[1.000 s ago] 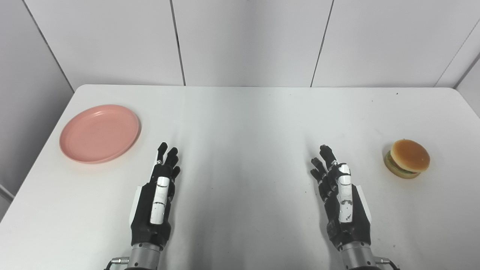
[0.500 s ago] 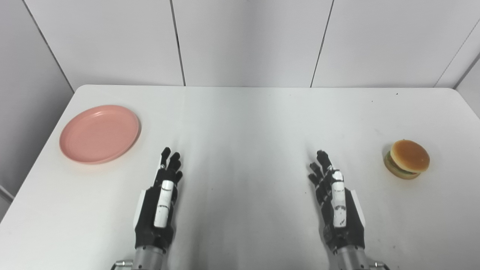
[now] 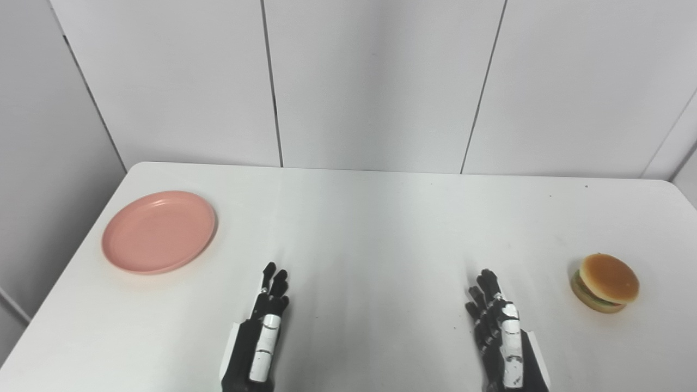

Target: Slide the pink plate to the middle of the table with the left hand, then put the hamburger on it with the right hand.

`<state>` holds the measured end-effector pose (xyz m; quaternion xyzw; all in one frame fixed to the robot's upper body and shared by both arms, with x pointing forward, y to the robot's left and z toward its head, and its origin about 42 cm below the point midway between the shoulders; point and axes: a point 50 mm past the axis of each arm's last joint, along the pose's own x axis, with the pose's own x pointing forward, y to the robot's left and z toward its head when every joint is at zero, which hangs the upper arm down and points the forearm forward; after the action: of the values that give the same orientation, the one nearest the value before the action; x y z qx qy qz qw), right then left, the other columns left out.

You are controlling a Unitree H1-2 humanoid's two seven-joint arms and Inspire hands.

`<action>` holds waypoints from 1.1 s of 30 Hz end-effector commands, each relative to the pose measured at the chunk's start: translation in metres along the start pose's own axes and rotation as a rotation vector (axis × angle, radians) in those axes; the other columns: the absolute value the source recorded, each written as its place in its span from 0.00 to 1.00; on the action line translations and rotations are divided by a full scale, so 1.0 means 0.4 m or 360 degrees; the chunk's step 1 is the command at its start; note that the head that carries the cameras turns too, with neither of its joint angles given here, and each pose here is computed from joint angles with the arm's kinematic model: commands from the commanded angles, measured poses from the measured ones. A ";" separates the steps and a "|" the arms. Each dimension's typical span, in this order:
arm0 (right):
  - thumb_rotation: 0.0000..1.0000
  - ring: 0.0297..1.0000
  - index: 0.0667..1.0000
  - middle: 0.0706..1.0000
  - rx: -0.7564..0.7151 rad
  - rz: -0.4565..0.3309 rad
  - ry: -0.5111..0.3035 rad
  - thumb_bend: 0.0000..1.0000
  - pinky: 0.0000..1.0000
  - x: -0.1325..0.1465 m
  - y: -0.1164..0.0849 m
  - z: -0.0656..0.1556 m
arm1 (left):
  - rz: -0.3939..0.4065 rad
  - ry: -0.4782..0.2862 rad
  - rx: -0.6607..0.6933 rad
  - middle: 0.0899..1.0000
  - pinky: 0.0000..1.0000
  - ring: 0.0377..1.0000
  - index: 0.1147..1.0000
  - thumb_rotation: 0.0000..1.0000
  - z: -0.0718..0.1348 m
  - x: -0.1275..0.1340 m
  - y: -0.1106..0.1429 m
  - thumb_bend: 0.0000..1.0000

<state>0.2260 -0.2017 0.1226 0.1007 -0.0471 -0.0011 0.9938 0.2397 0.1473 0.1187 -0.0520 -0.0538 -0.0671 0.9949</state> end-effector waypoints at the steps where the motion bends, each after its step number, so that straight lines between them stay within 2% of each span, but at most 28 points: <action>1: 1.00 1.00 0.97 1.00 -0.0041 -0.0062 0.0145 0.68 1.00 -0.088 -0.050 -0.041 | -0.0015 -0.0051 0.0012 0.99 1.00 1.00 1.00 0.92 0.004 -0.003 -0.010 0.70; 9: 1.00 1.00 0.99 1.00 -0.0033 -0.0062 0.0159 0.65 1.00 -0.079 -0.069 -0.039 | 0.0005 -0.0044 0.0037 0.97 1.00 0.99 1.00 0.92 -0.001 0.006 -0.034 0.70; 13: 1.00 1.00 1.00 1.00 -0.0015 -0.0060 0.0163 0.62 1.00 -0.080 -0.074 -0.040 | 0.0001 -0.0064 0.0000 0.99 1.00 1.00 1.00 0.90 -0.004 0.007 -0.045 0.66; 21: 1.00 1.00 1.00 1.00 -0.0017 -0.0063 0.0175 0.59 1.00 -0.080 -0.063 -0.047 | 0.0011 -0.0090 -0.0006 1.00 1.00 1.00 1.00 0.93 -0.002 0.012 -0.030 0.67; 23: 1.00 1.00 1.00 1.00 -0.0016 -0.0066 0.0175 0.59 1.00 -0.079 -0.058 -0.049 | 0.0043 -0.0120 -0.0033 0.99 1.00 1.00 1.00 0.91 0.015 0.022 -0.023 0.70; 27: 1.00 1.00 0.99 1.00 -0.0028 -0.0063 0.0174 0.59 1.00 -0.077 -0.048 -0.055 | 0.0109 -0.0257 -0.0118 0.98 1.00 1.00 1.00 0.89 0.073 0.051 -0.001 0.74; 30: 1.00 1.00 0.99 1.00 -0.0027 -0.0067 0.0181 0.60 1.00 -0.077 -0.039 -0.062 | 0.0149 -0.0444 -0.0091 0.96 0.98 0.97 1.00 0.88 0.156 0.093 0.047 0.80; 33: 1.00 1.00 0.98 1.00 -0.0025 -0.0072 0.0185 0.61 1.00 -0.076 -0.029 -0.068 | 0.0181 -0.0575 -0.0032 0.95 0.98 0.95 1.00 0.87 0.220 0.130 0.099 0.83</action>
<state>0.2274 -0.2048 0.1171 0.0926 -0.0392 -0.0011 0.9949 0.2804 0.1840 0.1857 -0.0779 -0.1867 0.0025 0.9793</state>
